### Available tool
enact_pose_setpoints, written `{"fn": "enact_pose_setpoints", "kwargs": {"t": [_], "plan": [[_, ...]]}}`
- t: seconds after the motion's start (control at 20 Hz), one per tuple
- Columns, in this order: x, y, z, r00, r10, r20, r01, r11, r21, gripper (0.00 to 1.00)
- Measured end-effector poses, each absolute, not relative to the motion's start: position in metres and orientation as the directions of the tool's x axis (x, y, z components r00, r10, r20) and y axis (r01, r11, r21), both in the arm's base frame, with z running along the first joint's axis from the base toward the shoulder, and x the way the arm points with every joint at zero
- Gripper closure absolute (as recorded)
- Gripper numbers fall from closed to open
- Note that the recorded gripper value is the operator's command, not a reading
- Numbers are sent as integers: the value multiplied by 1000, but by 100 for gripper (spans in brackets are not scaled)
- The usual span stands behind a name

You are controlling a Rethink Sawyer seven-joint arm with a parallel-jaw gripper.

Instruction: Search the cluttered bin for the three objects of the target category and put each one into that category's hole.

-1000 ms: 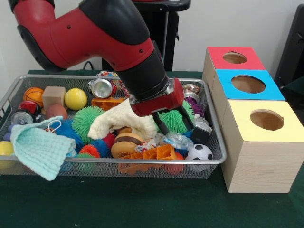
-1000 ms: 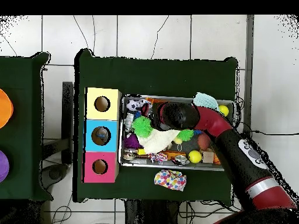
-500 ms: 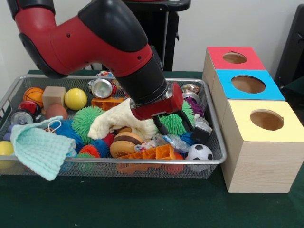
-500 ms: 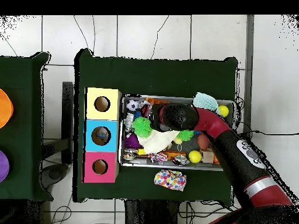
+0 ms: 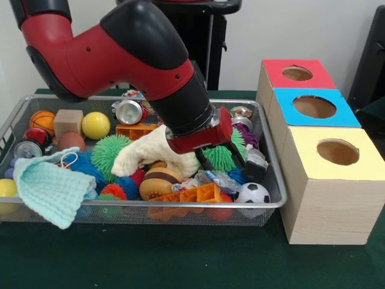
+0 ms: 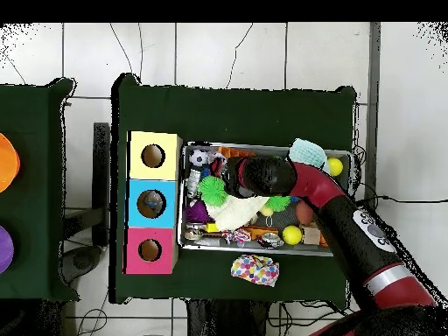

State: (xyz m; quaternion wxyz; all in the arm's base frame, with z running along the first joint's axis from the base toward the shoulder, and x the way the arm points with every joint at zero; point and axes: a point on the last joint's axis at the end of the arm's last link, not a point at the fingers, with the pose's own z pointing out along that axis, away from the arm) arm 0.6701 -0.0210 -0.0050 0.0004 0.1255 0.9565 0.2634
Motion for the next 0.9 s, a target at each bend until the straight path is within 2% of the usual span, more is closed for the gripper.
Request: {"fn": "enact_pose_setpoints", "kwargs": {"t": [0.35, 0.65, 0.9], "plan": [[681, -31, 28, -976, 214, 40, 208, 863, 460, 0], [692, -40, 80, -983, 176, 54, 183, 894, 408, 0], [696, -43, 94, -984, 175, 38, 176, 902, 394, 0]]}}
